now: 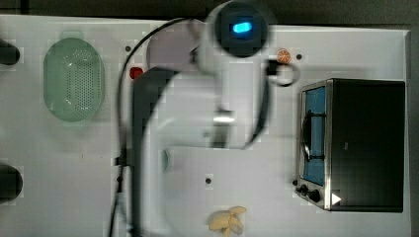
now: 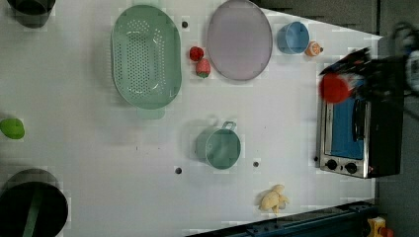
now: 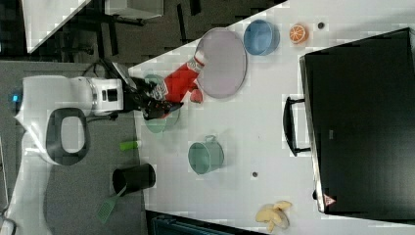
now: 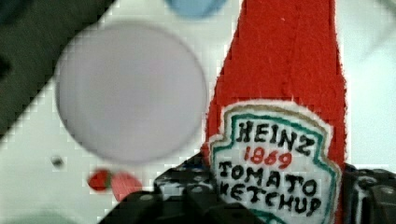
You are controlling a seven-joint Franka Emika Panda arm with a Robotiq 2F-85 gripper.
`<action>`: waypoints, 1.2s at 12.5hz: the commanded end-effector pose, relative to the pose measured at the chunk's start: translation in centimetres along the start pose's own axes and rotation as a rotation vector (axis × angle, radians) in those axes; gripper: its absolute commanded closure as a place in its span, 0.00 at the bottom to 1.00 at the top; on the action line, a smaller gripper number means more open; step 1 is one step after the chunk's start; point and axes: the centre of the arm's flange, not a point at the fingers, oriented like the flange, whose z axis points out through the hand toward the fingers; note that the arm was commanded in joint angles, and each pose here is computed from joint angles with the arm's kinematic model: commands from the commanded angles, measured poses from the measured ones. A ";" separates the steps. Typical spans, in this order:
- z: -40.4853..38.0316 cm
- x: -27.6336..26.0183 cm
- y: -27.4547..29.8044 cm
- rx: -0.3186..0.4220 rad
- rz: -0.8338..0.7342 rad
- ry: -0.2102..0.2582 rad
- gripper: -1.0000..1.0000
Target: Pick Ketchup from oven and place it on table.
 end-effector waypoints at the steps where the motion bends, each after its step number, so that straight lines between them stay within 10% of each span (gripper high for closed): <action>1: 2.1 1.4 2.7 0.026 0.076 0.017 0.39; 12: 19.9 1.9 8.3 -0.037 0.133 0.054 0.37; 15: 21.3 2.4 8.2 -0.023 0.138 0.083 0.03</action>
